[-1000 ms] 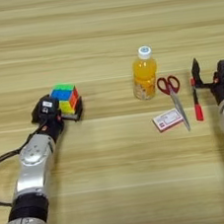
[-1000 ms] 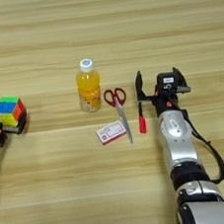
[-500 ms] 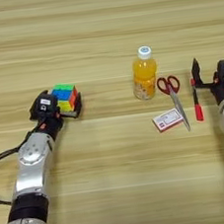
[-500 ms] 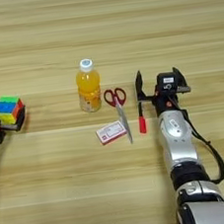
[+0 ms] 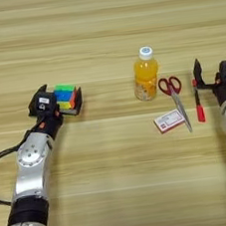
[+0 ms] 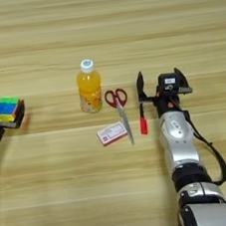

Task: Move the objects on the table

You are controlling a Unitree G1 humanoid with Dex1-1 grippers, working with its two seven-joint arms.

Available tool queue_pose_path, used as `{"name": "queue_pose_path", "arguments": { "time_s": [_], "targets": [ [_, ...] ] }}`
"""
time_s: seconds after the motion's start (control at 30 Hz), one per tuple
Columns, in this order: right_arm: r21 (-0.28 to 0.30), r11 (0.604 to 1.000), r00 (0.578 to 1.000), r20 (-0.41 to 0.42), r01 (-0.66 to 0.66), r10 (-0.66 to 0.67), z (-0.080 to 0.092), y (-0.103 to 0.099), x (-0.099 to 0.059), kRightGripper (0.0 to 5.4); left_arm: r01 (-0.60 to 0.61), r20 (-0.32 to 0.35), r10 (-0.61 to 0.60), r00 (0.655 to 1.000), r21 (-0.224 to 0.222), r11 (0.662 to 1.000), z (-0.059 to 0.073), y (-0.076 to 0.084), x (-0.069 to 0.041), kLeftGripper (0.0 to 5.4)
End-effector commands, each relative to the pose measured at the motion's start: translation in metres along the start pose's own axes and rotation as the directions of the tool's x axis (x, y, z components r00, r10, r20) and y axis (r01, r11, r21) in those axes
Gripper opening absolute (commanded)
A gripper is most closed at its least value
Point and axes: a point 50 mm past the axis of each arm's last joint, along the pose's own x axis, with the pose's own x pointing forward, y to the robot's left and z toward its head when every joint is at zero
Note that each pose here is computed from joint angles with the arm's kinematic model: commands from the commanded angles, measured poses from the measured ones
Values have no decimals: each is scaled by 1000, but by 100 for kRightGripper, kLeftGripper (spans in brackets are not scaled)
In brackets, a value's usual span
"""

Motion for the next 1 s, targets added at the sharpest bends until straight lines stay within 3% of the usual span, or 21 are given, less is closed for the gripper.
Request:
{"name": "queue_pose_path", "arguments": {
  "time_s": [0.03, 0.5, 1.0],
  "targets": [
    [-3, 1000, 1000, -2, 4, -4, 2, 0, 3, 540, 64, 20, -64, 998, 11, 998, 2, -9, -3, 538],
    [-2, 1000, 1000, -2, 5, -5, 1, 0, 3, 540, 245, 48, -247, 968, 51, 968, 5, -37, -9, 538],
    [0, 1000, 1000, -3, 3, -3, 1, 2, 3, 540, 387, 47, -387, 921, 16, 922, 4, -62, -11, 538]
  ]
}}
